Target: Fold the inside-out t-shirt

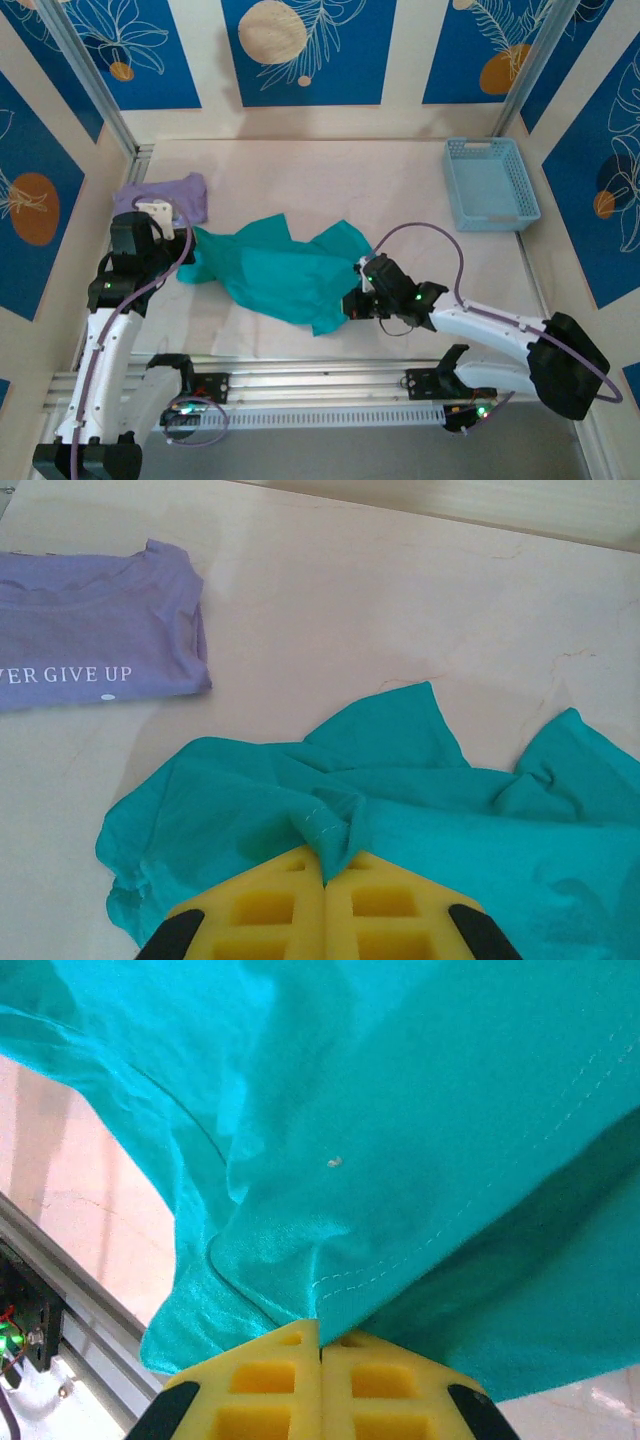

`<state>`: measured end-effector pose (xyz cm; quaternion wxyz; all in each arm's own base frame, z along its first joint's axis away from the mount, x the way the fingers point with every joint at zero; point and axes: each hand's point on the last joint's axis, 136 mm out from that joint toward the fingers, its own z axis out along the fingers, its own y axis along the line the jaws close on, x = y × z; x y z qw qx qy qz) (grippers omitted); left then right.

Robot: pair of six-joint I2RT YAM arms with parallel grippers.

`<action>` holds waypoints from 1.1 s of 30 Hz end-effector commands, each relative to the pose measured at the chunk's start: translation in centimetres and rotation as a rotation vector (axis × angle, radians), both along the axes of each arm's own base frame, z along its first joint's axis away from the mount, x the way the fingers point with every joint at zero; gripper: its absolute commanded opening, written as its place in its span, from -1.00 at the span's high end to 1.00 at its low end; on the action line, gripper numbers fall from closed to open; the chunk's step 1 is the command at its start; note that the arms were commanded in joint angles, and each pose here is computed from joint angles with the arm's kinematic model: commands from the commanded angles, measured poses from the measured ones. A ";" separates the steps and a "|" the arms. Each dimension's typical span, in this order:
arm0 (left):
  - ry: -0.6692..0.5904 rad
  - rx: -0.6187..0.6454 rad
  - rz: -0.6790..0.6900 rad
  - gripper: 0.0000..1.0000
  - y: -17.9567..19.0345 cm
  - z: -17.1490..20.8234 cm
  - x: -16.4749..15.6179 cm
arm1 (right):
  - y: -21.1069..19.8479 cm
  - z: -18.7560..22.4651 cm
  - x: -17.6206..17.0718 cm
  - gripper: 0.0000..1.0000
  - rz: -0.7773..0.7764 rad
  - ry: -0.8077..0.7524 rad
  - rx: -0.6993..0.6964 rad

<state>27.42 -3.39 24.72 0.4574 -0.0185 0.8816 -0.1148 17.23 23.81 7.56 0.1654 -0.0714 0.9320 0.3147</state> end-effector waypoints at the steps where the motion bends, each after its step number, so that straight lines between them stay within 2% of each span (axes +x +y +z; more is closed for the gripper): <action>1: -0.023 -0.001 -0.009 1.00 0.1 0.4 0.3 | -0.5 1.9 0.5 0.91 0.013 -0.051 -0.006; 4: -0.023 -0.004 -0.010 1.00 0.1 0.4 0.3 | -1.1 3.1 0.7 0.88 0.022 -0.073 -0.016; 11: -0.023 -0.009 -0.015 1.00 -0.1 0.4 0.3 | -4.0 1.7 2.0 0.81 -0.020 -0.068 -0.221; 21: -0.017 -0.006 -0.014 1.00 0.0 0.3 0.4 | -0.8 0.6 3.7 0.58 0.056 -0.070 -0.101; 33: -0.018 -0.008 -0.017 1.00 -0.1 0.2 0.3 | -1.6 -1.0 2.7 0.44 0.037 -0.010 -0.100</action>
